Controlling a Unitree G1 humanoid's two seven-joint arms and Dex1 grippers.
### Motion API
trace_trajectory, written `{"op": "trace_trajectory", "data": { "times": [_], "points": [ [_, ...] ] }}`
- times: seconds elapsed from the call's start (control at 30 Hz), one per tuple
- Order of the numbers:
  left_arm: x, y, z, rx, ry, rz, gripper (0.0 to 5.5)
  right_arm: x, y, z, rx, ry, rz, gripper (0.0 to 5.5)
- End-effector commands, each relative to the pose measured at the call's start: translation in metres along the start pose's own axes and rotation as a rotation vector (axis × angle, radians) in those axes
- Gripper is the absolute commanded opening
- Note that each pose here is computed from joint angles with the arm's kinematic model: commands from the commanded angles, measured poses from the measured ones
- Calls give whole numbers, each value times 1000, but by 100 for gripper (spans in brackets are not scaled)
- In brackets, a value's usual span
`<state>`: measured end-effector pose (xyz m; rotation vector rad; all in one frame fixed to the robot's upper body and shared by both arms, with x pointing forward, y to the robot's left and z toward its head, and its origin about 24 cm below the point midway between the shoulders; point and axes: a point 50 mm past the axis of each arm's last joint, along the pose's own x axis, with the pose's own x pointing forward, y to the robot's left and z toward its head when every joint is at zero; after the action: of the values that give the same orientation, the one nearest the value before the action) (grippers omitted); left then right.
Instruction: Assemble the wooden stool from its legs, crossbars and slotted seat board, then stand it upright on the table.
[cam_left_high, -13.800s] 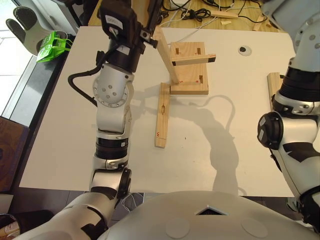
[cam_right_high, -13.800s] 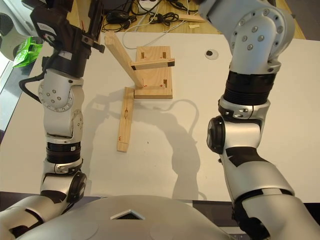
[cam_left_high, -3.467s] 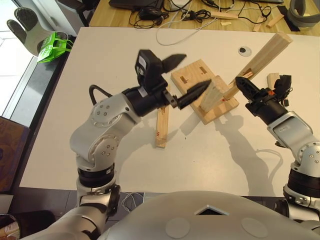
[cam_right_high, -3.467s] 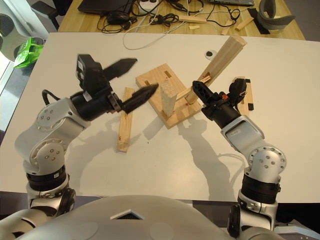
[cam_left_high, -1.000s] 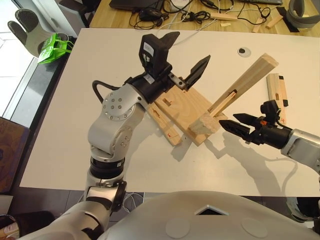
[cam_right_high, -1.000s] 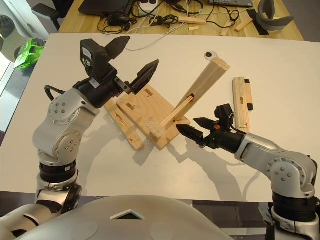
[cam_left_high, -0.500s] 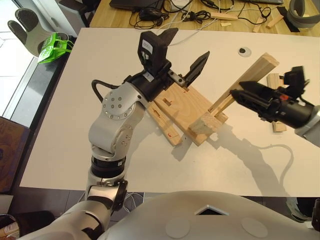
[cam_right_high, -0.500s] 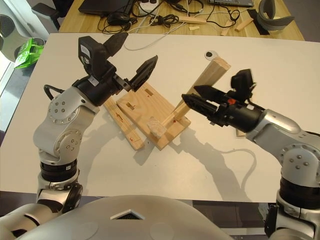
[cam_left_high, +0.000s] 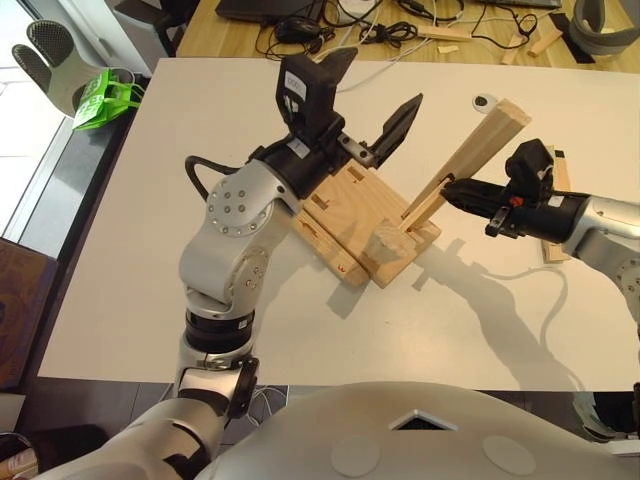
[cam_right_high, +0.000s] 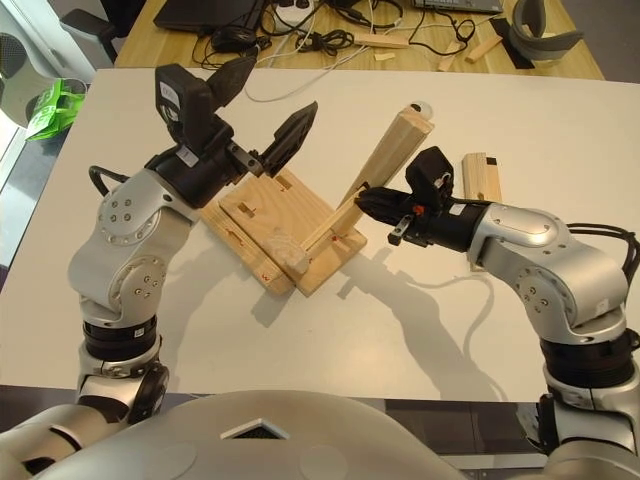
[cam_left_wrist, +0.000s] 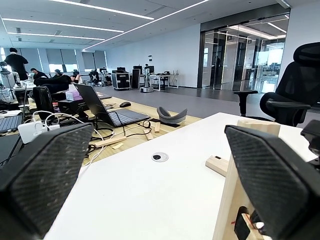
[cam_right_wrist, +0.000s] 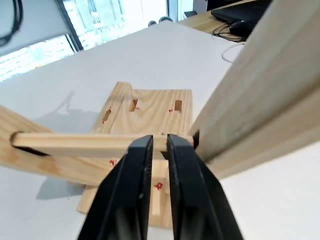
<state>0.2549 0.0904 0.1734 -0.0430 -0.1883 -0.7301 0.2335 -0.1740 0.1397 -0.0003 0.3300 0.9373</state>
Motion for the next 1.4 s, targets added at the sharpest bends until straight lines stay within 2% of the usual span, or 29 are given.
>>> {"op": "trace_trajectory", "data": {
  "times": [0.03,0.13,0.17,0.23,0.3,0.4,0.47,0.6,0.67,0.73,0.83,1.03,1.27,1.33,1.4],
  "points": [
    [4,1,-1,3,-10,24,485,-8,-11,47,25,-267,-53,56],
    [6,0,-1,0,-19,33,485,-21,-25,99,89,-533,-110,56],
    [7,0,-1,-1,-22,35,485,-28,-39,119,122,-633,-189,56],
    [8,-1,-1,-2,-28,35,485,-41,-62,145,192,-762,-315,56],
    [9,-2,-1,-2,-33,35,485,-46,-75,158,234,-815,-384,56],
    [9,-2,0,0,-36,36,485,-35,-76,162,247,-793,-370,56],
    [8,-1,0,2,-35,36,485,-21,-70,149,285,-721,-334,56],
    [8,0,1,0,-33,48,485,28,-35,59,470,-344,-228,56],
    [10,0,1,1,-34,48,485,40,-12,32,503,-241,-166,56],
    [11,2,2,3,-35,52,485,44,1,26,519,-226,-136,56],
    [11,3,1,6,-34,58,485,40,-8,36,509,-275,-178,56],
    [13,2,0,4,-38,58,485,24,-32,81,449,-486,-241,56],
    [13,3,1,6,-39,63,485,-19,-46,170,311,-793,-201,56],
    [13,3,0,6,-36,74,485,-20,-41,176,312,-802,-159,56],
    [12,9,-3,22,-14,120,485,-4,-32,155,362,-708,-111,56]
  ]
}}
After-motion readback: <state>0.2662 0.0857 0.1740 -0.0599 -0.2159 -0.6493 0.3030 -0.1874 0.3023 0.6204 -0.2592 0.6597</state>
